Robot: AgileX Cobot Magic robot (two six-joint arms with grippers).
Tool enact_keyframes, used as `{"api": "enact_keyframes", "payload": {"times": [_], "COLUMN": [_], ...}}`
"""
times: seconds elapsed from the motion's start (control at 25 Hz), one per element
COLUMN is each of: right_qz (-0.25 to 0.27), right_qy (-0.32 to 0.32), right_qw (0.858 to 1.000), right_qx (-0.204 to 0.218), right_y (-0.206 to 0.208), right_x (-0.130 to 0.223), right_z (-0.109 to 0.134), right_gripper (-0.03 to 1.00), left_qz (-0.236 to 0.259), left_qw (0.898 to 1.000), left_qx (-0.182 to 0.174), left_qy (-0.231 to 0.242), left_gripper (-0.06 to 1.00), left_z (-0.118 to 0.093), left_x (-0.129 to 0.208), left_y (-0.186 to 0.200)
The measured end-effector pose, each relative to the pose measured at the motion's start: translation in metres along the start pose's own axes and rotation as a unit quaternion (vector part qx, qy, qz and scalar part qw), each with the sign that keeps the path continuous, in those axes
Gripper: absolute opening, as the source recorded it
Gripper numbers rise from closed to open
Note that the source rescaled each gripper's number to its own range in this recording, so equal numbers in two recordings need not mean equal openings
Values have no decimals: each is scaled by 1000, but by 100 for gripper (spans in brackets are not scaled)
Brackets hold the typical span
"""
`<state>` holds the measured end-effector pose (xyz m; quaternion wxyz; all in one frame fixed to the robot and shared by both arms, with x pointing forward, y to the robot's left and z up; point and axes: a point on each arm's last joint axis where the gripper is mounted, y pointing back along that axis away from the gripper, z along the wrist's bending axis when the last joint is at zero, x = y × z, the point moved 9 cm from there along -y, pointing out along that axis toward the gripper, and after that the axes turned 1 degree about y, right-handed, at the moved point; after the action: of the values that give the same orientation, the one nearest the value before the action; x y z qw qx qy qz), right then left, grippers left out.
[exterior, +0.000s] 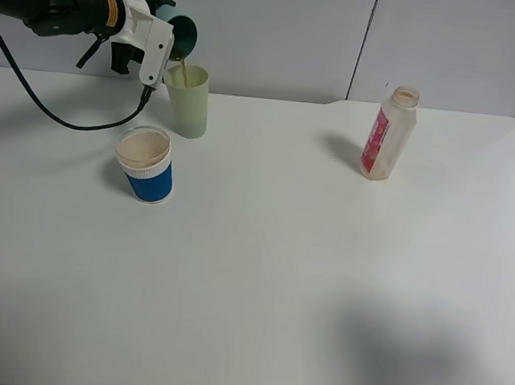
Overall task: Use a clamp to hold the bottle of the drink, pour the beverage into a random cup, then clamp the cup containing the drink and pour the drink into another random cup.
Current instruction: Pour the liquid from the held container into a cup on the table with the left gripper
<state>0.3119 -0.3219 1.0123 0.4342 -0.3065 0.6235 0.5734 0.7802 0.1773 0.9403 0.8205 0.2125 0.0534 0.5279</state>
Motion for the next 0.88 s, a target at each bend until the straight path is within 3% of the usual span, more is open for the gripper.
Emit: {"api": "enact_keyframes", "payload": {"times": [0.88], "right_qz": [0], "right_qy": [0], "right_qw": [1000], "right_qx": [0], "right_y": [0], "right_x": [0], "right_z": [0], "right_gripper": [97], "left_qz": [-1], "left_qw": [998], "left_qx": [-1], "left_qy": [-60], "left_gripper": [1], "left_z": [0], "left_x": [0], "left_y": [0]}}
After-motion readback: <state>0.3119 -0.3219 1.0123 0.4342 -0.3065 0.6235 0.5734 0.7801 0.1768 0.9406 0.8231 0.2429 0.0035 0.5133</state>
